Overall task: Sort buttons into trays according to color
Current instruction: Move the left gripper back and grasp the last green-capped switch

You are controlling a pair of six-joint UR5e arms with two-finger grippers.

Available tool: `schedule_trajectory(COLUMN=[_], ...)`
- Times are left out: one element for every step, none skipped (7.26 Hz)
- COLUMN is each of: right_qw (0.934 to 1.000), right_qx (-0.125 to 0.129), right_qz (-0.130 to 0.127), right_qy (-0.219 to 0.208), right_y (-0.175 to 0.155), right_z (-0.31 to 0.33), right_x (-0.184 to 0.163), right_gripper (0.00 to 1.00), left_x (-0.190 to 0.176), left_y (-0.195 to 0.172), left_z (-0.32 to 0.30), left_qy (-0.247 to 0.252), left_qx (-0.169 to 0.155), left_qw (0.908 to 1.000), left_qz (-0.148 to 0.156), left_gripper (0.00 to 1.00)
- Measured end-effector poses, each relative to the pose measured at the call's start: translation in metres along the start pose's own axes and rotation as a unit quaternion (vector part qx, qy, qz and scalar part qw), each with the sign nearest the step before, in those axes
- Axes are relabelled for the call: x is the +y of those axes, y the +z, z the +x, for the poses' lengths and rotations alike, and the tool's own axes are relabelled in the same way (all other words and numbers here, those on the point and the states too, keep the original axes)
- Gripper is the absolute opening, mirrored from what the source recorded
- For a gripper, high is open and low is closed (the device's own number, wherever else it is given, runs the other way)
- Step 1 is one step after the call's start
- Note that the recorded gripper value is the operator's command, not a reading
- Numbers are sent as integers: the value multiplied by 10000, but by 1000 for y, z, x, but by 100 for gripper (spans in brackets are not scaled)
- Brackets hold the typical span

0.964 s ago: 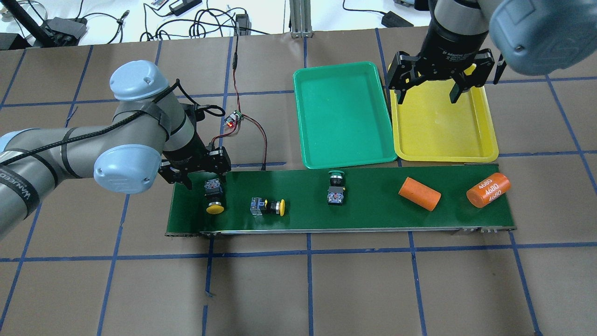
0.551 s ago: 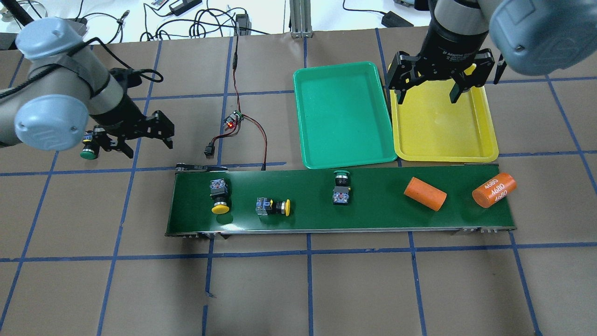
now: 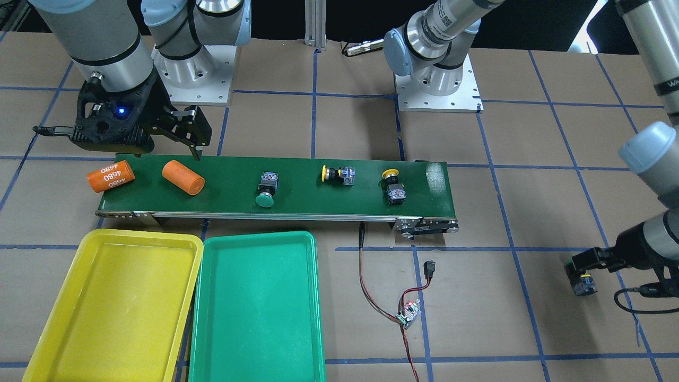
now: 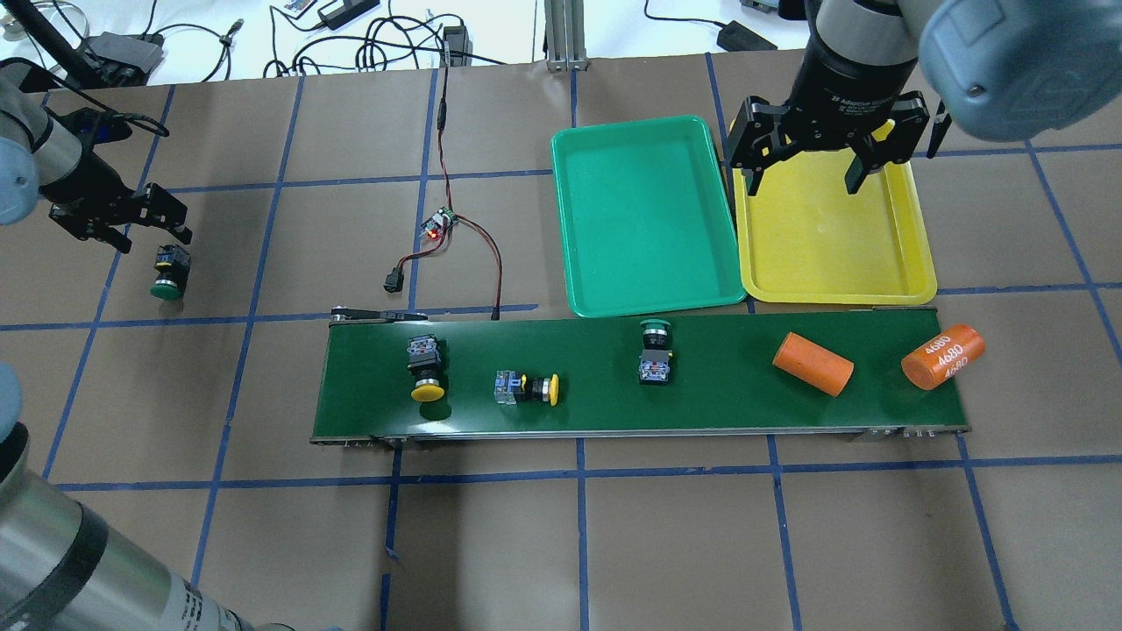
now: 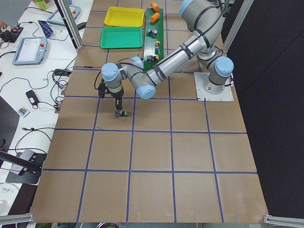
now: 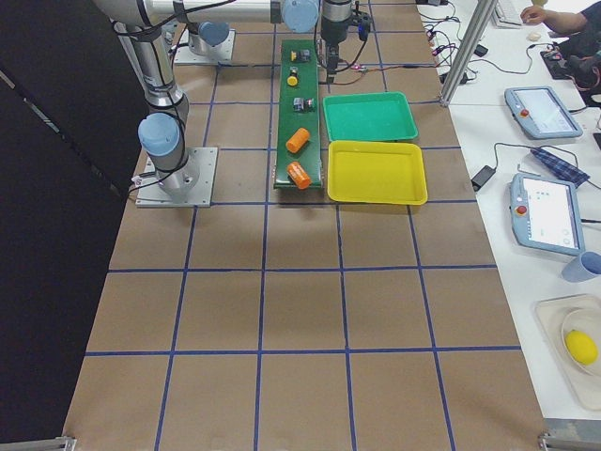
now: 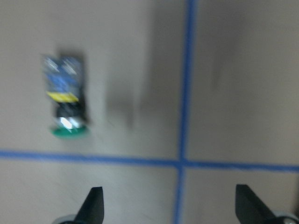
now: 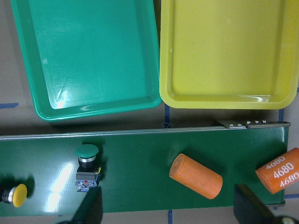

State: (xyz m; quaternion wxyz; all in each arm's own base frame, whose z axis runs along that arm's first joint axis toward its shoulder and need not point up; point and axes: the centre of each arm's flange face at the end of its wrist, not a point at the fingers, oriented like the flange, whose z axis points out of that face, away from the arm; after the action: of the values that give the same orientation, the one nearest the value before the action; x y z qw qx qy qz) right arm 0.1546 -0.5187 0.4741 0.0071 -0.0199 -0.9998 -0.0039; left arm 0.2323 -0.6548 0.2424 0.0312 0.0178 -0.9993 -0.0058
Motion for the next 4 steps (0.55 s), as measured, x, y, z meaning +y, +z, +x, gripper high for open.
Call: schedule_trajectory(right_qw=[10000, 10000, 10000, 10000], right_qx=[0, 0, 1, -2], right_qz=[-1, -4, -8, -14], right_qy=[0, 0, 0, 8], right_y=[0, 0, 0, 0], right_z=[0, 0, 0, 0], right_x=[0, 0, 0, 0], right_gripper=[100, 100, 100, 100], left_x=[-18, -24, -19, -8], left_y=[13, 27, 43, 61], left_z=[-15, -20, -18, -13], left_qy=[150, 208, 210, 207], left_qx=[-22, 11, 86, 137], left_qw=[9999, 9998, 9997, 9995], left_qz=[30, -18, -127, -209], left_gripper=[100, 100, 96, 38])
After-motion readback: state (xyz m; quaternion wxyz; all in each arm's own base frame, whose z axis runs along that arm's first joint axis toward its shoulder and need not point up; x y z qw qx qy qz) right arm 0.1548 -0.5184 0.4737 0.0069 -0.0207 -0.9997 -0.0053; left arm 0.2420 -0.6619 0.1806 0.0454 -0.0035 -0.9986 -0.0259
